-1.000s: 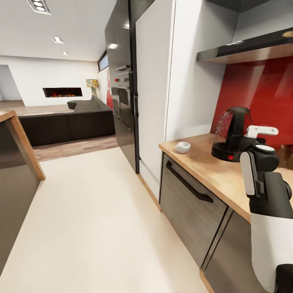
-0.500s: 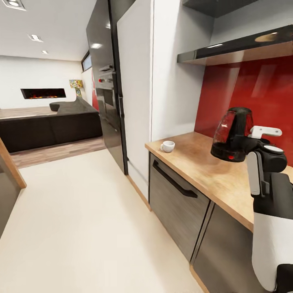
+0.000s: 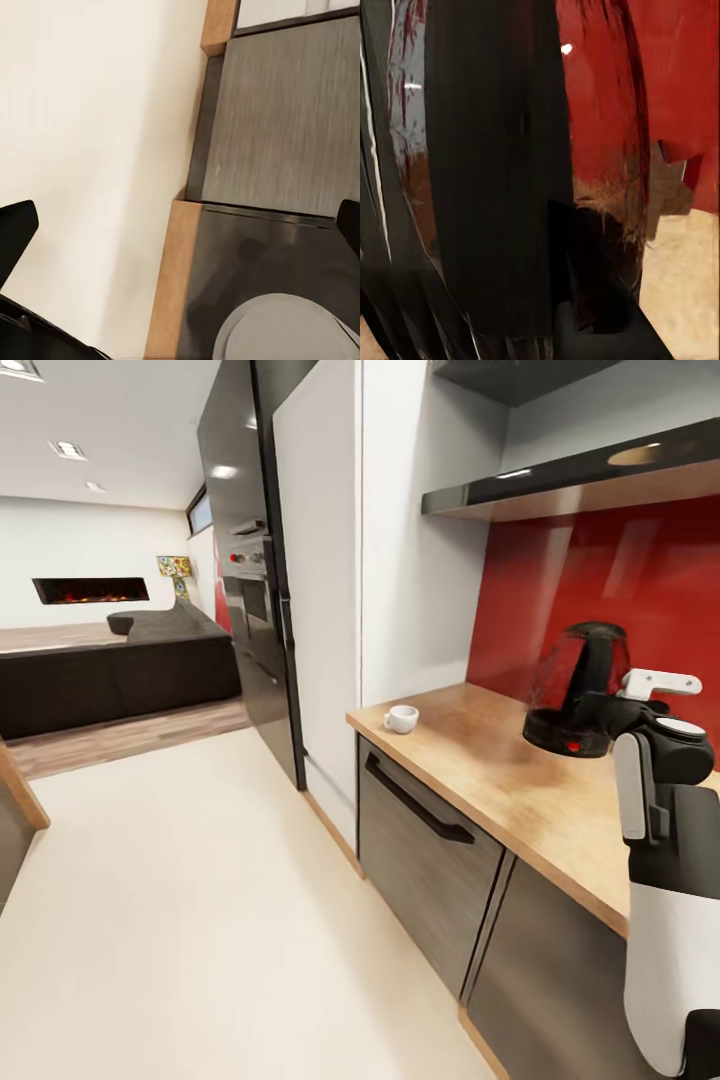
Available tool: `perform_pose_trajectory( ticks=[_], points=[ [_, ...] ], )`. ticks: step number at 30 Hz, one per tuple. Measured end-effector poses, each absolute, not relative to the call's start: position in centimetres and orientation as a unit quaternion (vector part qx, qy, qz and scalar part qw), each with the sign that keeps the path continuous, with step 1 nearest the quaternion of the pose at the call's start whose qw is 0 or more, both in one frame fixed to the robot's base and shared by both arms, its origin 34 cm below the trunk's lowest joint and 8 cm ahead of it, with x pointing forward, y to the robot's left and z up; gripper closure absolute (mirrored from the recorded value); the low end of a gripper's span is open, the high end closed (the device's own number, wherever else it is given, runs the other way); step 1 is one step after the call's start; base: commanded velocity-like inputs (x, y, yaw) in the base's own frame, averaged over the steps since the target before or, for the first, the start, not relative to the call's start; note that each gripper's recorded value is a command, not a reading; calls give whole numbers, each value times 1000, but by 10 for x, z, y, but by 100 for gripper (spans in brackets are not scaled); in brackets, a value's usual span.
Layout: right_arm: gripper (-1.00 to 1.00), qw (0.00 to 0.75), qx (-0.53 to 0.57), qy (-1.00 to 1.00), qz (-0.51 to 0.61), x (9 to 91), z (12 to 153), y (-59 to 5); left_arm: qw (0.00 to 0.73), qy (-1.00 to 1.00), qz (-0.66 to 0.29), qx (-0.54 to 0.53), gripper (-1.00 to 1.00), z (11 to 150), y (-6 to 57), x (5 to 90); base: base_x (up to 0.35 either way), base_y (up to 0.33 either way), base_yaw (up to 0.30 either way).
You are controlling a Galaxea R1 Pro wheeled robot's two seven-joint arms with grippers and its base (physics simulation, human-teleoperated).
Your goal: Set up a coffee station on the kitchen countertop: keep the coffee maker on the countertop, move the bottle of coffee from the kitchen shelf to the counter next to the coffee maker, place a paper coffee filter on top of the coffee maker, put the saucer next to the coffee maker with the coffee cup on the saucer, and place the electric kettle next to the coffee maker.
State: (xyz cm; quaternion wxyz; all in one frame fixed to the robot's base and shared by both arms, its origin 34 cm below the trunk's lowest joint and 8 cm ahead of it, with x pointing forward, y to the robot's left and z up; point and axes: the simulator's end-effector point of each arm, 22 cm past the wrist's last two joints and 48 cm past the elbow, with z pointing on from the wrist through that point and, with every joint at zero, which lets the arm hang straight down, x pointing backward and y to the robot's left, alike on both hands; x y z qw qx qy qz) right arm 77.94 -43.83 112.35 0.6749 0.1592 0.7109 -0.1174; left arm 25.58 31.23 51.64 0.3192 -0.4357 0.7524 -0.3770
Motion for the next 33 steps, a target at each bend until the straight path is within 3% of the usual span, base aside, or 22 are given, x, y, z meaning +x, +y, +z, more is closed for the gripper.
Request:
perform_pose_trajectory(
  ticks=[11,19,33],
  points=[
    [100,673,159,712,-120,779,1122,-439,319,752,-377,-436,-100,516,312,256,-268,0,-53],
    [100,673,159,713,-119,779,1122,-438,319,752,-377,-435,-100,517,312,256,-55,0,-22],
    [100,672,159,713,-119,780,1121,-438,319,753,-377,-435,-100,516,312,256,-46,0,-238]
  ],
)
